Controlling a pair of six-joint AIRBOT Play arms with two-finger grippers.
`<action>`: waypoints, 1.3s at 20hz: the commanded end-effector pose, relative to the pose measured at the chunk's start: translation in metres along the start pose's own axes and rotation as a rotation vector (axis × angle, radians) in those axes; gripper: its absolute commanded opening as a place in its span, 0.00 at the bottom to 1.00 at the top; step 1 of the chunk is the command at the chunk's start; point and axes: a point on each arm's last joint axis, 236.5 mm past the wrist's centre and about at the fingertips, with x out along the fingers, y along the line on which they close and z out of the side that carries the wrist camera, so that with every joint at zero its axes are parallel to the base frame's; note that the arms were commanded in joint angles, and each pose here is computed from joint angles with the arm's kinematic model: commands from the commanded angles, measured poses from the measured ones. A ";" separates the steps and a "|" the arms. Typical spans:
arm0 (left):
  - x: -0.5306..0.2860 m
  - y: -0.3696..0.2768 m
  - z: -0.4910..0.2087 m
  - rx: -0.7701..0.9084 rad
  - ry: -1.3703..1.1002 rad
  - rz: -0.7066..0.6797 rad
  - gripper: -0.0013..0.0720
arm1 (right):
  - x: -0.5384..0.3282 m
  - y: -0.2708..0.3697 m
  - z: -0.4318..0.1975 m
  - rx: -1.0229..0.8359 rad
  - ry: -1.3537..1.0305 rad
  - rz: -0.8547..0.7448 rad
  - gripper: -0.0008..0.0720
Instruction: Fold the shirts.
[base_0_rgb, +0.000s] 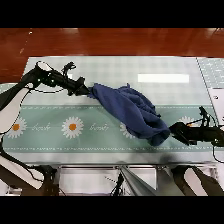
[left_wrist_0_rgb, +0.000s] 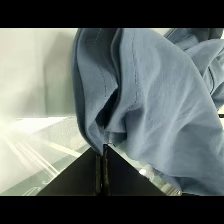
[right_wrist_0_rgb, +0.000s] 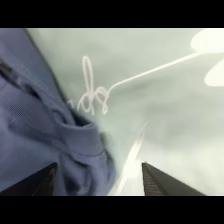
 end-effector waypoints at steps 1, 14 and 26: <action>0.000 0.000 0.000 0.011 0.001 0.000 0.04 | 0.001 -0.006 0.005 0.029 -0.019 -0.023 0.82; -0.005 0.001 0.004 0.020 -0.014 0.000 0.04 | 0.054 0.013 -0.005 0.059 0.125 0.041 0.04; -0.248 -0.240 0.071 0.607 -0.702 -0.037 0.04 | -0.251 0.149 0.150 -0.403 -0.789 0.031 0.04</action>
